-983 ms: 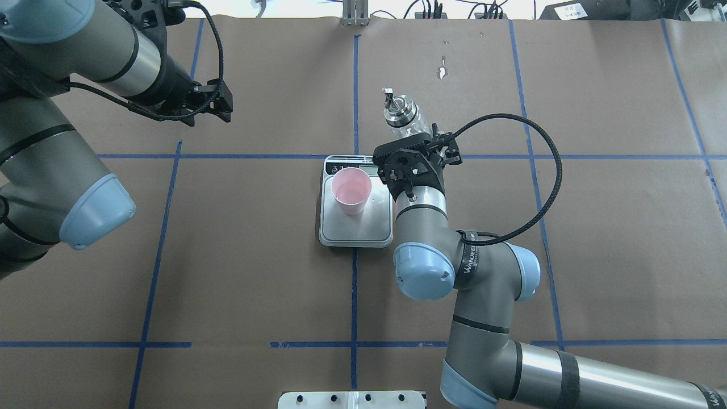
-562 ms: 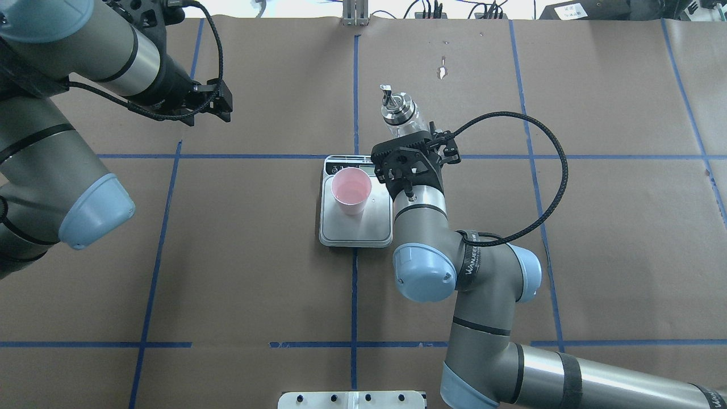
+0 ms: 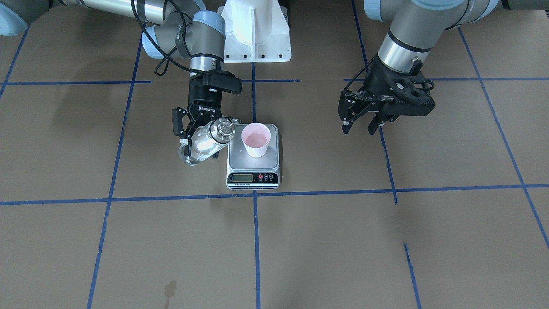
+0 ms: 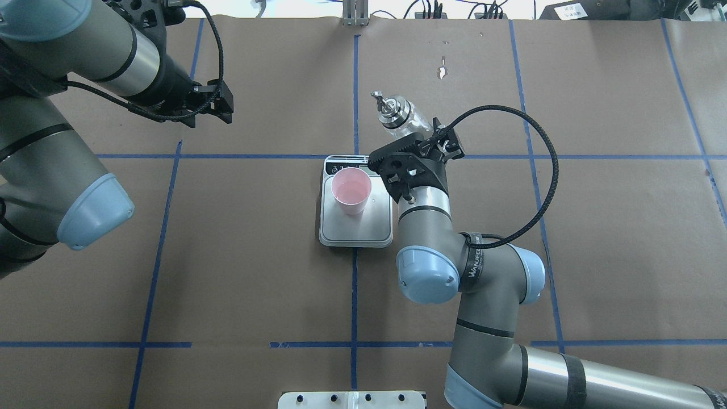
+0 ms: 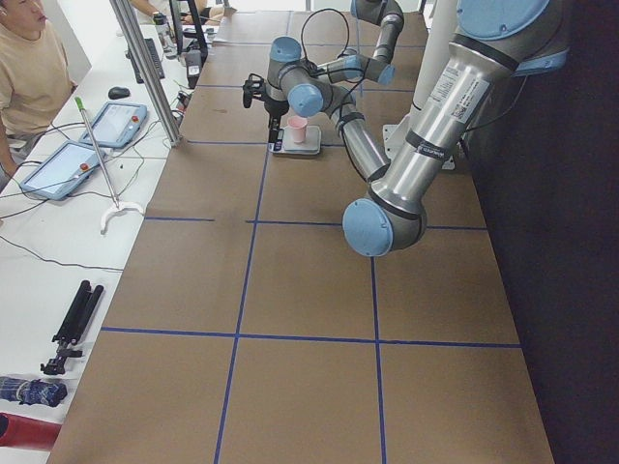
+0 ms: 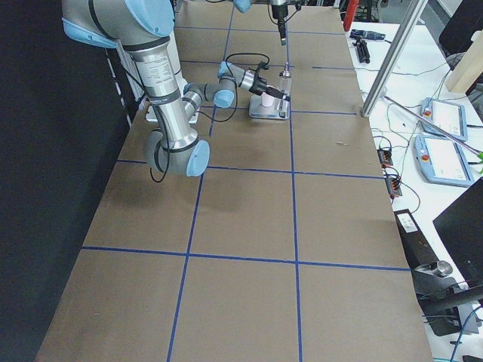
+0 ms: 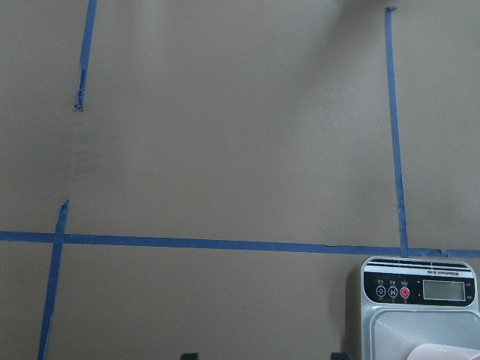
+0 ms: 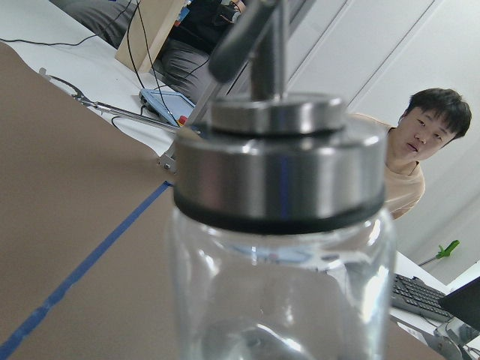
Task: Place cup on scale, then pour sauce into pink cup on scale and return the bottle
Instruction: 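Tilt the bottle with the right gripper, spout over the pink cup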
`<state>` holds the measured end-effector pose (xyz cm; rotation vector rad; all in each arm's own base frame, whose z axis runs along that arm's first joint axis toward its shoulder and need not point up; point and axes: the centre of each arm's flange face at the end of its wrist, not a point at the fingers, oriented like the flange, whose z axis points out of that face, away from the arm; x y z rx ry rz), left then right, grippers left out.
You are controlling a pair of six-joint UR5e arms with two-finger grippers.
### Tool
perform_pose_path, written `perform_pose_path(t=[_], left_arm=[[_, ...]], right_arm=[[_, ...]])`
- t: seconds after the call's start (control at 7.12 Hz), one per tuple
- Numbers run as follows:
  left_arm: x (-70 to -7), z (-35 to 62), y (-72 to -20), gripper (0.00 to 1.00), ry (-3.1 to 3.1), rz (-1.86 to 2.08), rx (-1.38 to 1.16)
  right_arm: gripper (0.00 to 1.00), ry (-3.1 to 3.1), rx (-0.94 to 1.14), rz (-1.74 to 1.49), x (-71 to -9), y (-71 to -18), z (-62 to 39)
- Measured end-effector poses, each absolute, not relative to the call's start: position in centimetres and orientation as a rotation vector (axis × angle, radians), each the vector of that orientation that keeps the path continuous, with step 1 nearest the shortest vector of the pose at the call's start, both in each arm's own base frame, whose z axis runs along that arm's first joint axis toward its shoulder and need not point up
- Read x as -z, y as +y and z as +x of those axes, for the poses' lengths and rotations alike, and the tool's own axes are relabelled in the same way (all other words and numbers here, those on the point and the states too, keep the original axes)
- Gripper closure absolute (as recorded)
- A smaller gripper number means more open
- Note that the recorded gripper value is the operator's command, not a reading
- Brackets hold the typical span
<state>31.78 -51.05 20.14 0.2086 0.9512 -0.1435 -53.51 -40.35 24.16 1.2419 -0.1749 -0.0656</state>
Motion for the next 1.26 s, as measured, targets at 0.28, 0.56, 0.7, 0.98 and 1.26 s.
perform_pose_path(t=[0.28, 0.56, 0.7, 0.98, 1.26], left_arm=[[-20.1, 31.7, -51.1, 0.34, 0.952, 0.209, 0.144], [-20.1, 31.7, -51.1, 0.33, 0.953, 0.208, 0.145], [-20.1, 31.7, -51.1, 0.34, 0.954, 0.207, 0.145], [-20.0, 31.7, -51.1, 0.33, 0.954, 0.206, 0.146], [-20.1, 31.8, -51.0, 0.33, 0.955, 0.201, 0.145]], right_arm=[[1.00, -0.021, 0.200, 1.279, -25.4, -39.3, -53.8], [1.00, 0.135, 0.323, 1.295, -27.2, -38.5, -53.8], [1.00, 0.211, 0.381, 1.300, -27.5, -38.3, -53.7], [1.00, 0.293, 0.465, 1.302, -27.6, -37.5, -54.1], [1.00, 0.351, 0.523, 1.296, -27.7, -37.1, -54.5]])
